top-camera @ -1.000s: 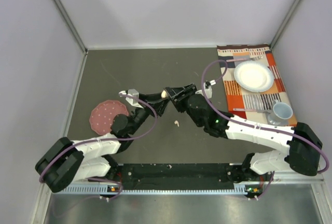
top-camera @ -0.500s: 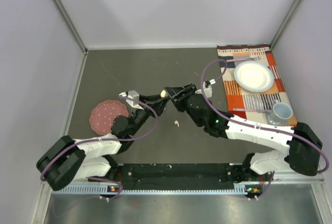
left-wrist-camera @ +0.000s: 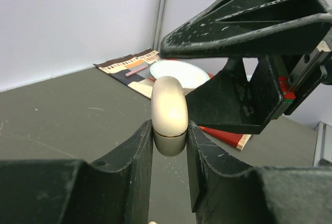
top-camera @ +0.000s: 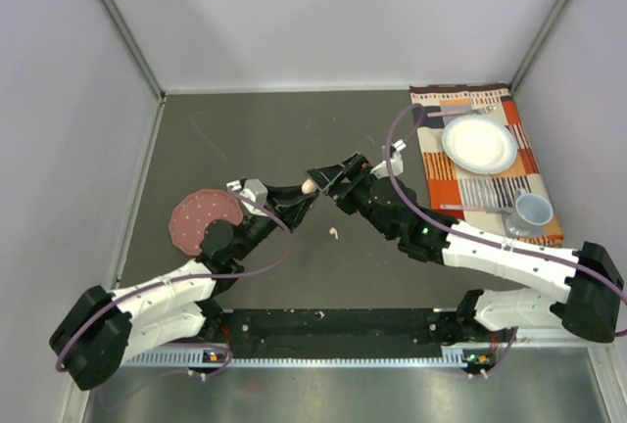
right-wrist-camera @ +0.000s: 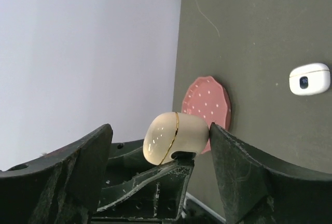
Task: Insert the wireless bluetooth earbuds into the charging case
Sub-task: Pass from the left arm to the right, then pass from the right arm to the left
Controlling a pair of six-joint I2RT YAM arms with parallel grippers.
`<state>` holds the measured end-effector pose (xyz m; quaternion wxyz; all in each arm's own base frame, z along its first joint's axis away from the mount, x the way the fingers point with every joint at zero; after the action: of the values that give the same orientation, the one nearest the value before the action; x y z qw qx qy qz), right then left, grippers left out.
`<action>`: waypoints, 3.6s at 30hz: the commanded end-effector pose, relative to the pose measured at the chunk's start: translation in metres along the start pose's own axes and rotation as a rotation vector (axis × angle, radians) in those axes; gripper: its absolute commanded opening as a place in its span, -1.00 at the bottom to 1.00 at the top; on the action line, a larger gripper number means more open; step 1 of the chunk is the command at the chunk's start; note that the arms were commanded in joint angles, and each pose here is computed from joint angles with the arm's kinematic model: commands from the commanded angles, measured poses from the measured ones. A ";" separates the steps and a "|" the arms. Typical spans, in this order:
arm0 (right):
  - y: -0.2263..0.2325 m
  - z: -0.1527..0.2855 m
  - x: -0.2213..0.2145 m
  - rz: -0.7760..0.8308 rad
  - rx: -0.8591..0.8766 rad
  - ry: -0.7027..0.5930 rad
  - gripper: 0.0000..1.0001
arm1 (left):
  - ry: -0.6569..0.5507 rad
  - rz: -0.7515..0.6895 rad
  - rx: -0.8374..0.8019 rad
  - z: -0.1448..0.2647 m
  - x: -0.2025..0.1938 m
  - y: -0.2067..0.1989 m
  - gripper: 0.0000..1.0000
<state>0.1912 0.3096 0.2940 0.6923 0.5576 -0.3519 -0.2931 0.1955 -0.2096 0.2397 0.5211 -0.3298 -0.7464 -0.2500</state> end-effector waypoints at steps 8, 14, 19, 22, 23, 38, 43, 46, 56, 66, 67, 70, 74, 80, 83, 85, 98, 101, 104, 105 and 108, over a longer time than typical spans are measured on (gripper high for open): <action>0.020 0.013 -0.009 0.022 0.014 0.185 0.27 | 0.011 -0.102 -0.116 -0.002 0.016 -0.008 -0.83; 0.020 0.022 -0.002 -0.009 0.026 0.169 0.02 | 0.015 -0.115 -0.111 0.000 0.017 -0.007 -0.84; 0.020 0.027 0.003 -0.034 0.043 0.146 -0.38 | 0.027 -0.119 -0.075 0.000 0.015 -0.003 -0.83; 0.023 0.027 0.003 -0.048 0.051 0.144 -0.64 | 0.015 -0.106 -0.059 0.001 0.016 -0.002 -0.74; 0.024 0.028 0.003 -0.054 0.056 0.145 -0.68 | -0.003 -0.103 -0.054 0.000 0.018 -0.001 -0.69; 0.023 0.023 0.000 -0.186 0.059 0.152 -0.84 | -0.041 -0.065 -0.062 -0.002 0.014 -0.004 -0.13; 0.019 0.022 -0.002 -0.207 0.050 0.159 -0.85 | -0.079 -0.054 -0.035 0.001 0.015 -0.002 -0.11; 0.020 0.022 -0.003 -0.215 0.058 0.166 -0.85 | -0.112 -0.047 -0.020 0.004 0.016 -0.001 -0.17; 0.015 0.016 -0.008 -0.213 0.027 0.181 -0.85 | -0.148 -0.043 -0.054 0.004 0.021 -0.005 -0.10; 0.014 0.014 -0.007 -0.186 -0.008 0.165 -0.87 | -0.128 -0.106 -0.130 0.002 0.019 -0.012 -0.13; 0.015 0.014 -0.006 -0.189 -0.006 0.162 -0.87 | -0.117 -0.108 -0.131 0.003 0.016 -0.012 -0.14; 0.017 0.015 -0.005 -0.192 0.003 0.159 -0.87 | -0.110 -0.132 -0.140 0.005 0.014 -0.012 -0.16; 0.022 0.017 -0.001 -0.200 0.016 0.151 -0.87 | -0.132 -0.191 -0.149 0.009 0.014 -0.012 -0.15; 0.024 0.016 -0.003 -0.202 0.014 0.176 -0.87 | -0.181 -0.249 -0.158 0.018 0.013 -0.013 -0.19; 0.024 0.015 -0.004 -0.199 0.007 0.187 -0.87 | -0.195 -0.257 -0.156 0.020 0.013 -0.014 -0.20; 0.025 0.015 -0.005 -0.197 0.004 0.193 -0.87 | -0.220 -0.260 -0.158 0.021 0.016 -0.015 -0.20; 0.018 0.007 -0.011 -0.183 -0.028 0.215 -0.86 | -0.300 -0.285 -0.184 0.018 0.034 -0.021 -0.19; 0.015 0.006 -0.011 -0.181 -0.035 0.215 -0.86 | -0.319 -0.292 -0.162 0.020 0.040 -0.018 -0.13; 0.012 0.005 -0.012 -0.180 -0.044 0.214 -0.86 | -0.328 -0.295 -0.147 0.021 0.044 -0.017 -0.10; 0.012 0.005 -0.012 -0.181 -0.046 0.214 -0.86 | -0.322 -0.293 -0.146 0.021 0.044 -0.017 -0.09; 0.013 0.004 -0.013 -0.182 -0.043 0.221 -0.86 | -0.317 -0.294 -0.139 0.021 0.043 -0.016 -0.09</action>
<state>0.1737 0.3162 0.2901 0.7219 0.5880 -0.2083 -0.2994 0.1737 -0.1998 0.2364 0.4137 -0.2813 -0.7970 -0.3383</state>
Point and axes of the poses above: each gripper's point midway between its finger pads, its own z axis back along the fingers, its own y axis along the line the jaws close on, x = y × z, the point moved 6 cm from there along z, back along the fingers, and after that the axes turned 14 degrees about -z, right-handed, at the moved point
